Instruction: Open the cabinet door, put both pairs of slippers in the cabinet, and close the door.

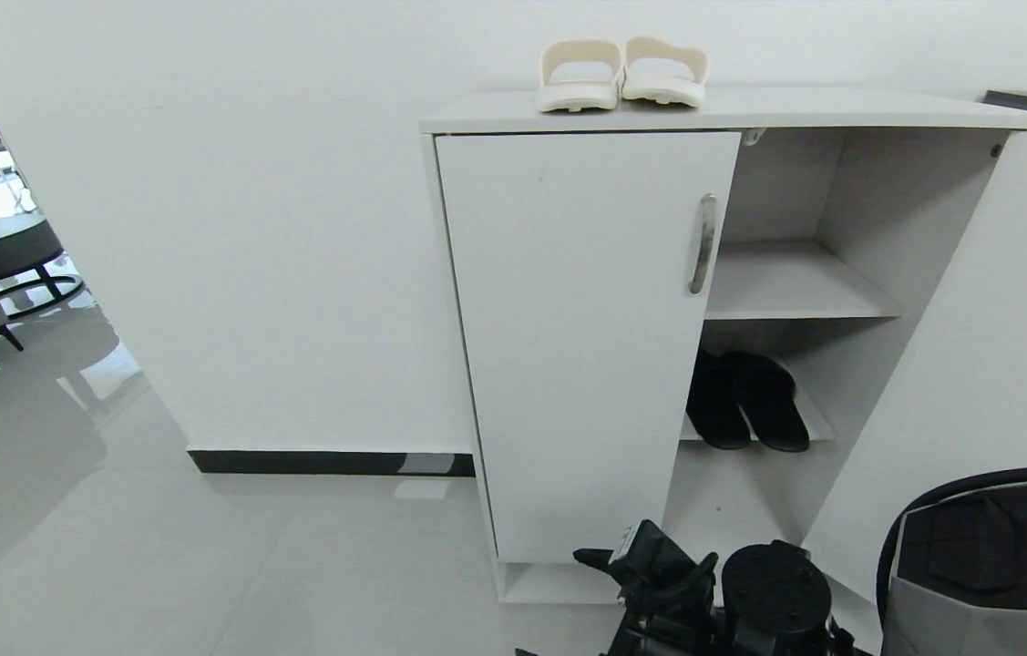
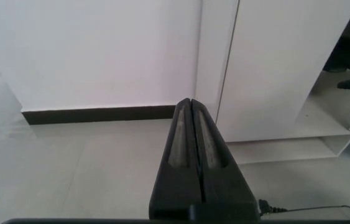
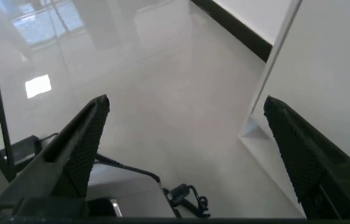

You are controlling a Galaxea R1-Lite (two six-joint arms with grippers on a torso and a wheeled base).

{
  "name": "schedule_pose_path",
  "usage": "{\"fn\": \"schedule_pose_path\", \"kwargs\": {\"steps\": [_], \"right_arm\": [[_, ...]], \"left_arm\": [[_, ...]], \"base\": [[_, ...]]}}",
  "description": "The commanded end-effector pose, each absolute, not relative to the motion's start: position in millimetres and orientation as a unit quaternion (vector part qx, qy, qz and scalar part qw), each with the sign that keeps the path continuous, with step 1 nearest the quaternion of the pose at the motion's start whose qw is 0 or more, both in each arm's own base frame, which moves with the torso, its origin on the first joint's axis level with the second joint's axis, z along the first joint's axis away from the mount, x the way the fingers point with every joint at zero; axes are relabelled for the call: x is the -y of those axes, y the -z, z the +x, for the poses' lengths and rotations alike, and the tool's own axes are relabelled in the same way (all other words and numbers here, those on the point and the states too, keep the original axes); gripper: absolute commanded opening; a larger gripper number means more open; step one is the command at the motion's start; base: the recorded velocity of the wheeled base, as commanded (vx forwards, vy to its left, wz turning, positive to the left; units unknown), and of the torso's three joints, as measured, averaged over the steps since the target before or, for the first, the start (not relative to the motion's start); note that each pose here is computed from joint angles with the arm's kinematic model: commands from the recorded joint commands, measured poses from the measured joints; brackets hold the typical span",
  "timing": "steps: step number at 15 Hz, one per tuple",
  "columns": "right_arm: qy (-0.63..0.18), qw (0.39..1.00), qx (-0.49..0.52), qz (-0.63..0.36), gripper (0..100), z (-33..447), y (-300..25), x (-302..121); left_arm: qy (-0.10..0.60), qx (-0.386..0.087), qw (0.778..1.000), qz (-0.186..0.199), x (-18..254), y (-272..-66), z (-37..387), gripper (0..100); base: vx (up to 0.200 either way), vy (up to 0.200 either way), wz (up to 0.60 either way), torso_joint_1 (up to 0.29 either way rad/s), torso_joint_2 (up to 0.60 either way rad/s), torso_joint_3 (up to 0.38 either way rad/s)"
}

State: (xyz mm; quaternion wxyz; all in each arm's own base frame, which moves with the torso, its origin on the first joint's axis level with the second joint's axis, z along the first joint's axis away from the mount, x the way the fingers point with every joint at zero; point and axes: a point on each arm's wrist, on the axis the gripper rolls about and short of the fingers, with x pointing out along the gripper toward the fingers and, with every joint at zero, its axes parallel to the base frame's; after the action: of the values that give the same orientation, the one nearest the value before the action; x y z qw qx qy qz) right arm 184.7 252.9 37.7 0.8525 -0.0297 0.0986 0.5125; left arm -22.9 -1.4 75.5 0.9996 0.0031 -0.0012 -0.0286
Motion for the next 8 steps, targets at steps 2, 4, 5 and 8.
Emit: {"fn": "schedule_pose_path", "kwargs": {"steps": [2, 4, 5, 8], "right_arm": [[-0.514, 0.852, -0.101, -0.031, 100, 184.7, -35.4, -254.1], [-0.513, 0.852, -0.101, -0.03, 100, 185.7, -34.5, -254.7], [-0.512, 0.853, -0.101, -0.03, 100, 186.4, -34.8, -254.7], [-0.512, 0.853, -0.1, -0.029, 100, 186.5, -35.0, -254.9]], "left_arm": [[0.028, 0.001, 1.0, 0.003, 1.4, -75.6, -22.8, 0], [0.028, 0.001, 1.0, 0.003, 1.4, -75.6, -22.8, 0], [0.028, 0.001, 1.0, 0.003, 1.4, -75.6, -22.8, 0], [0.028, 0.001, 1.0, 0.002, 1.4, -75.6, -22.8, 0]], "base": [[0.0, 0.0, 0.0, 0.0, 0.0, 0.0], [0.0, 0.0, 0.0, 0.0, 0.0, 0.0], [0.0, 0.0, 0.0, 0.0, 0.0, 0.0], [0.0, 0.0, 0.0, 0.046, -0.24, -0.22]]}}
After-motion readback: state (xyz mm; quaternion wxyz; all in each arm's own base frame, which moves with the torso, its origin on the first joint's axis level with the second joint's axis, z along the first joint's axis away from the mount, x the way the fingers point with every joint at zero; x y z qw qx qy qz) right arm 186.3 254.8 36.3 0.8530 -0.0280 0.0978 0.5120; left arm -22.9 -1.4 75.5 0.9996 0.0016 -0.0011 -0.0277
